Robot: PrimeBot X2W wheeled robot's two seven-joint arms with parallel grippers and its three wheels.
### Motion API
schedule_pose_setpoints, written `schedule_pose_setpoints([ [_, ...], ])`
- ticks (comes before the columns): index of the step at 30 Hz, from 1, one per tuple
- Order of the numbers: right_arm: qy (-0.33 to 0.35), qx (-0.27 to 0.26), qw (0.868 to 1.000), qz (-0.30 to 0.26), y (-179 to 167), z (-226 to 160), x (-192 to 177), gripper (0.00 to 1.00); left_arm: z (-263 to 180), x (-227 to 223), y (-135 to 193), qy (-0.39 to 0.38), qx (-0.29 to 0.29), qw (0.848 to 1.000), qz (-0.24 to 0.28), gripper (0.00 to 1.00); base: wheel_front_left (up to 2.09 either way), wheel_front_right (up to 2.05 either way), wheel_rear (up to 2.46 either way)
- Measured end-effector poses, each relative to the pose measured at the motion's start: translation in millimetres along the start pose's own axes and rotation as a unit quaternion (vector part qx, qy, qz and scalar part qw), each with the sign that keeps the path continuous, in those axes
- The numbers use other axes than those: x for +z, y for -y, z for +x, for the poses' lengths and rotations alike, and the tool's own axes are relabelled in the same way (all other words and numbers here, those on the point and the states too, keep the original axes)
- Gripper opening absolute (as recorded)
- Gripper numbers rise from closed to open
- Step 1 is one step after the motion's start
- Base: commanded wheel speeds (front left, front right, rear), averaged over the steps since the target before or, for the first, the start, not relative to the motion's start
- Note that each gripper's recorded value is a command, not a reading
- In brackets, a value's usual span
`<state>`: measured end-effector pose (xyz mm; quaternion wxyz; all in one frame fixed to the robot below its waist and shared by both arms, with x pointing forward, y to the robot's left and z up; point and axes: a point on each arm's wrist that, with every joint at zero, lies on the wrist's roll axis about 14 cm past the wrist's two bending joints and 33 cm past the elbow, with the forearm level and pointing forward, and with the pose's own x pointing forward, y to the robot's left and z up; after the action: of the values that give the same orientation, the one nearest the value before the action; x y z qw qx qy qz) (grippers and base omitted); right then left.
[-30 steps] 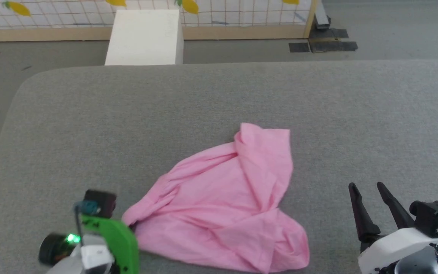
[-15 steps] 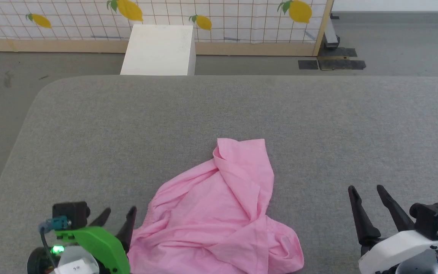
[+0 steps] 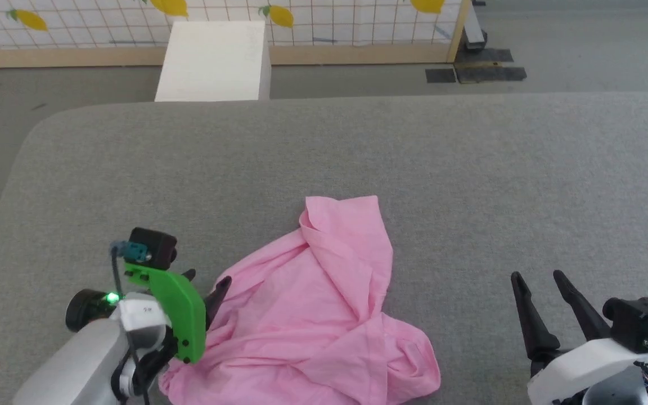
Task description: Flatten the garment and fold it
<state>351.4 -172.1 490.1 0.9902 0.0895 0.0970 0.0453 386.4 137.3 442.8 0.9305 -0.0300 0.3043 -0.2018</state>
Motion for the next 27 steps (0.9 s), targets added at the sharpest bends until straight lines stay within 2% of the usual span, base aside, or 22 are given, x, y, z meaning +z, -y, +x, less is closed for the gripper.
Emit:
schedule_pose_setpoints([
  [6,-0.009,-0.016,1.000,0.002,10,3,-5,1.00,32,-28,-10,-0.097,-0.001,0.995,0.022,1.00,0.00,0.00,0.00],
  [9,-0.012,-0.024,1.000,0.002,15,2,-6,1.00,43,-43,-10,-0.139,-0.001,0.990,0.017,1.00,0.00,0.00,0.00],
  [10,-0.012,-0.027,1.000,0.002,17,1,-7,1.00,45,-45,-9,-0.150,-0.003,0.989,0.017,0.90,0.00,0.00,0.00],
  [11,-0.013,-0.030,0.999,0.002,19,1,-7,1.00,48,-47,-11,-0.158,-0.001,0.987,0.019,0.37,0.00,0.00,0.00],
  [12,-0.014,-0.032,0.999,0.003,20,1,-8,1.00,51,-47,-11,-0.164,-0.004,0.986,0.020,0.00,0.00,0.00,0.00],
  [15,-0.016,-0.037,0.999,0.003,23,0,-9,1.00,59,-41,-10,-0.160,-0.008,0.987,0.022,0.00,0.00,0.00,0.00],
  [21,-0.015,-0.037,0.999,0.002,23,2,-8,1.00,71,-4,-5,-0.087,-0.002,0.996,0.027,0.00,0.00,0.00,0.00],
  [27,-0.018,-0.031,0.999,0.002,20,6,-10,1.00,86,67,-12,0.008,0.023,0.998,0.052,0.00,0.00,0.00,0.00],
])
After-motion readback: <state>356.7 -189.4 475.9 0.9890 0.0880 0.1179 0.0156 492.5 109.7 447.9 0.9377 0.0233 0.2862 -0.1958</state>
